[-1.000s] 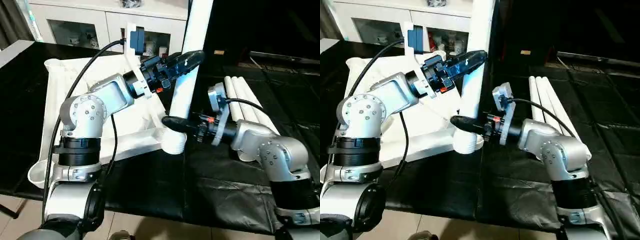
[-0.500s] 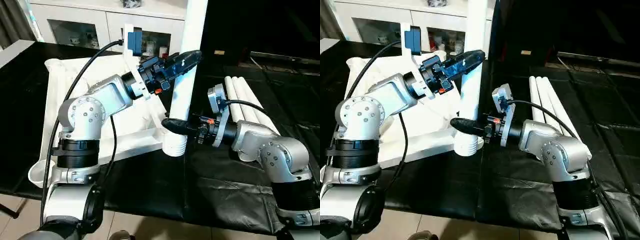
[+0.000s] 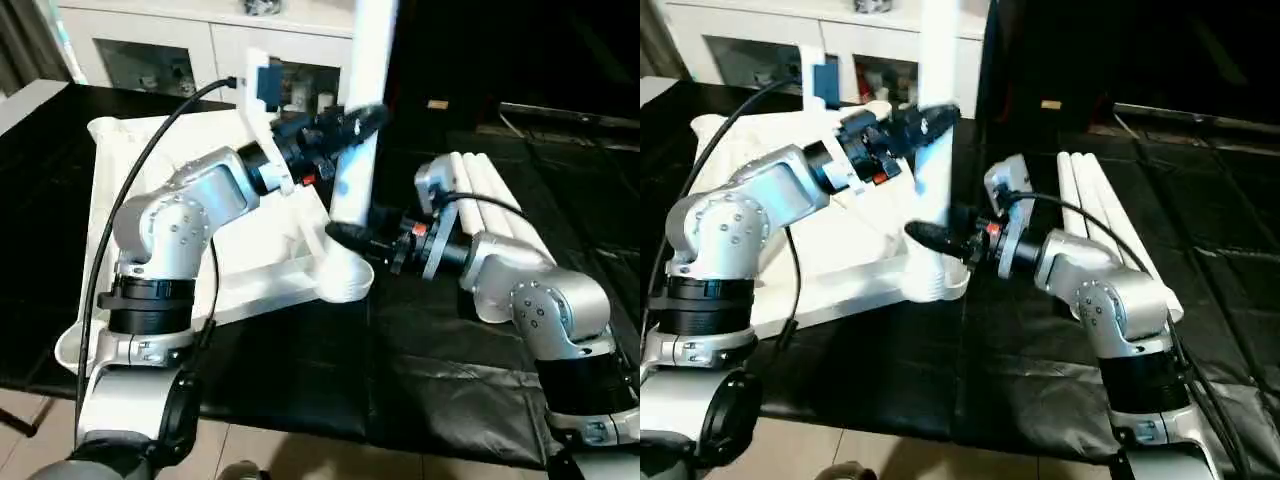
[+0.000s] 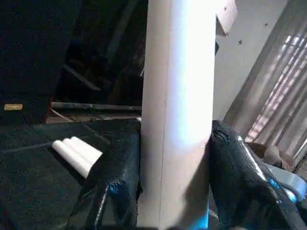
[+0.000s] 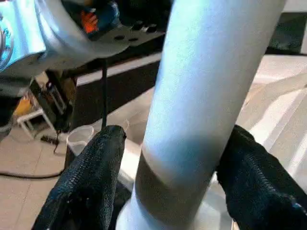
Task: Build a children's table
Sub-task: Pick table leg
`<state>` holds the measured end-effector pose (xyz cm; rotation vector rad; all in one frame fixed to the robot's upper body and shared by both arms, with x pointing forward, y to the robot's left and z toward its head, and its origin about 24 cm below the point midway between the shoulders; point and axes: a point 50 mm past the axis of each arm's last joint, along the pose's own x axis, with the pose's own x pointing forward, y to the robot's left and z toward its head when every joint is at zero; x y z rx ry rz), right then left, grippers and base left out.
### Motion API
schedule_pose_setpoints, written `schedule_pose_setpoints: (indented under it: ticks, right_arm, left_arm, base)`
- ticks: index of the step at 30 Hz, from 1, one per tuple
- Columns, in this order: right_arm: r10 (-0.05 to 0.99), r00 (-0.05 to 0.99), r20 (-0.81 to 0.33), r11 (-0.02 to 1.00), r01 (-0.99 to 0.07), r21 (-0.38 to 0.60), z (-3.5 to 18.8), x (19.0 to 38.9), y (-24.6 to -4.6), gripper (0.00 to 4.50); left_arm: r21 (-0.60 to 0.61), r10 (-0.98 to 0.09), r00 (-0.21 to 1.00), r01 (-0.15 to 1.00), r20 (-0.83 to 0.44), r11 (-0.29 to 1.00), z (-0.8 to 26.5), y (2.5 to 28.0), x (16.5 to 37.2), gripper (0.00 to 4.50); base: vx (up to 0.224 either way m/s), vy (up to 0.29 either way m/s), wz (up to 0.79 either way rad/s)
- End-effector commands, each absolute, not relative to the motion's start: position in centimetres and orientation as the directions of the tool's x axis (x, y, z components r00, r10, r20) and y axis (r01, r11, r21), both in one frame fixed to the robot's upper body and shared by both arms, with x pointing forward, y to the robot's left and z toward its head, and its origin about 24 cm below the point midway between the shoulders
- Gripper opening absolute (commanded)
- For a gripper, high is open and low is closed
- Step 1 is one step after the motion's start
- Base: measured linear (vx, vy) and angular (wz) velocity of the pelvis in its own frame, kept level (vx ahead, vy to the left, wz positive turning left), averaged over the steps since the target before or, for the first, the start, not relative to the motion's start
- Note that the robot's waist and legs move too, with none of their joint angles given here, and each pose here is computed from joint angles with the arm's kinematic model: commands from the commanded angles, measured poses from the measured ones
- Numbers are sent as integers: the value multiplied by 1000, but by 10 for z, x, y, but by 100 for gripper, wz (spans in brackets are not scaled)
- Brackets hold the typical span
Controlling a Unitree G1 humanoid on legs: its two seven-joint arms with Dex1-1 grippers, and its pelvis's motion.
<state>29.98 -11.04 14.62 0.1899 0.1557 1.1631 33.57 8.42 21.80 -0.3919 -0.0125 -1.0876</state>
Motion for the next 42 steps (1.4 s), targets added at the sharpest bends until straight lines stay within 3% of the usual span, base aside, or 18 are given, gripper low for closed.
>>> schedule_pose_setpoints:
  ticks: [1,9,18,29,30,33,35,42]
  right_arm:
    - [934,356,-43,356,-909,218,150,298,-110,307]
    - [956,284,-69,292,-920,261,148,301,-117,307]
    - [988,131,-76,149,-938,313,147,296,-118,307]
    - [999,36,-23,42,-936,349,150,290,-114,307]
    - [999,35,-21,40,-936,350,150,290,-113,280]
    - [999,33,-19,37,-935,353,149,290,-114,267]
    - [999,30,-18,35,-934,356,149,290,-114,230]
    - [999,26,-23,32,-930,365,146,288,-113,194]
  left_arm:
    - [-285,-861,467,869,203,404,221,82,337,177]
    - [-299,-887,393,900,243,317,228,80,333,177]
    - [-288,-929,224,948,294,138,236,75,317,177]
    - [-287,-936,191,952,296,104,236,72,313,176]
    - [-285,-937,189,953,295,102,236,72,313,175]
    - [-286,-937,188,953,294,101,236,71,313,175]
    - [-286,-937,189,953,294,102,236,71,313,175]
    - [-292,-930,201,950,306,110,238,71,315,175]
  base:
    - [0,0,0]
    - [0,0,0]
    - [0,0,0]
    - [0,0,0]
    - [0,0,0]
    - [0,0,0]
    - [0,0,0]
    - [0,0,0]
